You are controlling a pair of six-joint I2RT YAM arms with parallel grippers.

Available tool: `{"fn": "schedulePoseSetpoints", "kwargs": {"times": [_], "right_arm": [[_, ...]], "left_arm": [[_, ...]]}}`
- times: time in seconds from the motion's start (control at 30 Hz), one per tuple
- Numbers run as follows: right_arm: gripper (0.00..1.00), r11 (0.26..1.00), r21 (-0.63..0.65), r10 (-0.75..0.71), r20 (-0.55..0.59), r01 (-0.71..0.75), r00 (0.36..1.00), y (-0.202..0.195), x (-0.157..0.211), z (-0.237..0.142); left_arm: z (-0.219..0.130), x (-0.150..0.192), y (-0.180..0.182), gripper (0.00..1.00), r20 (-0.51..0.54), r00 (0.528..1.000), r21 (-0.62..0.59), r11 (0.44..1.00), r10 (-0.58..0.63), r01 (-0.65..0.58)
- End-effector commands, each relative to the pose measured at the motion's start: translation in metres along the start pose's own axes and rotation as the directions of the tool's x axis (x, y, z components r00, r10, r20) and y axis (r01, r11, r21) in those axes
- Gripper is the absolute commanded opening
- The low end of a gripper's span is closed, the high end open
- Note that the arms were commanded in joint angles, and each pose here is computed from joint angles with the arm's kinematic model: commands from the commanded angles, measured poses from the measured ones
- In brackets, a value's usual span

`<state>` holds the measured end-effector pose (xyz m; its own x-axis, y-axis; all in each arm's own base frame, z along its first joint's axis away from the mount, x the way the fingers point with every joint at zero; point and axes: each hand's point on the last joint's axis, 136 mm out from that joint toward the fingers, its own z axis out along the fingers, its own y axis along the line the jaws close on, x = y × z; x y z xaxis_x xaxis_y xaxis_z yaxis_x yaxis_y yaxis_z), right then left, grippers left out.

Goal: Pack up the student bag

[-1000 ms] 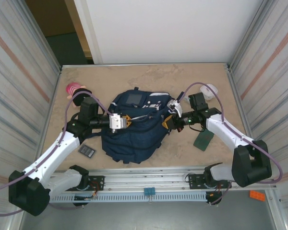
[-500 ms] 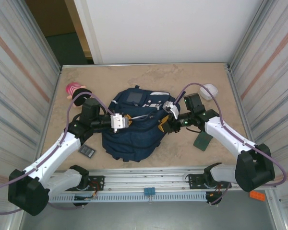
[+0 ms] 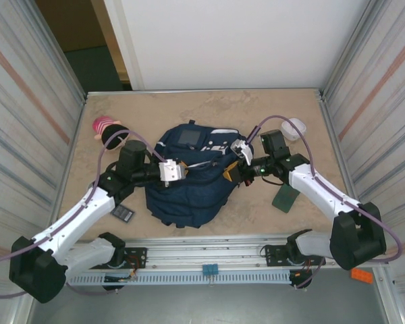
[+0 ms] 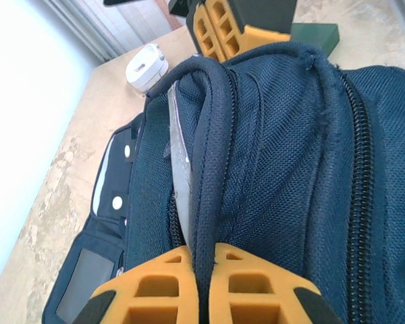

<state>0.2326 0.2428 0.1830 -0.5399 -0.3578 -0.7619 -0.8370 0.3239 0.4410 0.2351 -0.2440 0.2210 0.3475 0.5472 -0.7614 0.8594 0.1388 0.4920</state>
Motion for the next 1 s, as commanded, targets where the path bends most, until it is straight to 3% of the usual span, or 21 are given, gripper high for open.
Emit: {"fn": "schedulePoseSetpoints", "kwargs": {"times": [0.0,0.3,0.43,0.67,0.97], "right_arm": [[0.00,0.997,-0.051,-0.048,0.015,0.049,0.999,0.031,-0.013,0.000],[0.00,0.993,-0.017,0.117,-0.060,-0.118,0.991,0.038,-0.019,0.007],[0.00,0.991,0.036,0.131,-0.064,-0.129,0.989,0.029,-0.021,0.004],[0.00,0.964,0.144,0.237,-0.067,-0.226,0.969,-0.015,-0.029,-0.007],[0.00,0.970,0.148,0.210,-0.128,-0.191,0.969,-0.044,-0.048,-0.008]], "left_arm": [[-0.002,-0.010,0.046,0.00,-0.046,0.996,-0.216,0.975,-0.070,0.059],[0.006,0.027,0.070,0.00,-0.188,0.925,-0.460,0.861,-0.331,0.215],[0.009,0.028,0.062,0.00,-0.197,0.898,-0.458,0.847,-0.393,0.270],[0.012,0.005,0.040,0.00,-0.146,0.893,-0.402,0.850,-0.427,0.341],[0.004,-0.009,0.044,0.00,-0.117,0.774,-0.405,0.742,-0.622,0.535]]}}
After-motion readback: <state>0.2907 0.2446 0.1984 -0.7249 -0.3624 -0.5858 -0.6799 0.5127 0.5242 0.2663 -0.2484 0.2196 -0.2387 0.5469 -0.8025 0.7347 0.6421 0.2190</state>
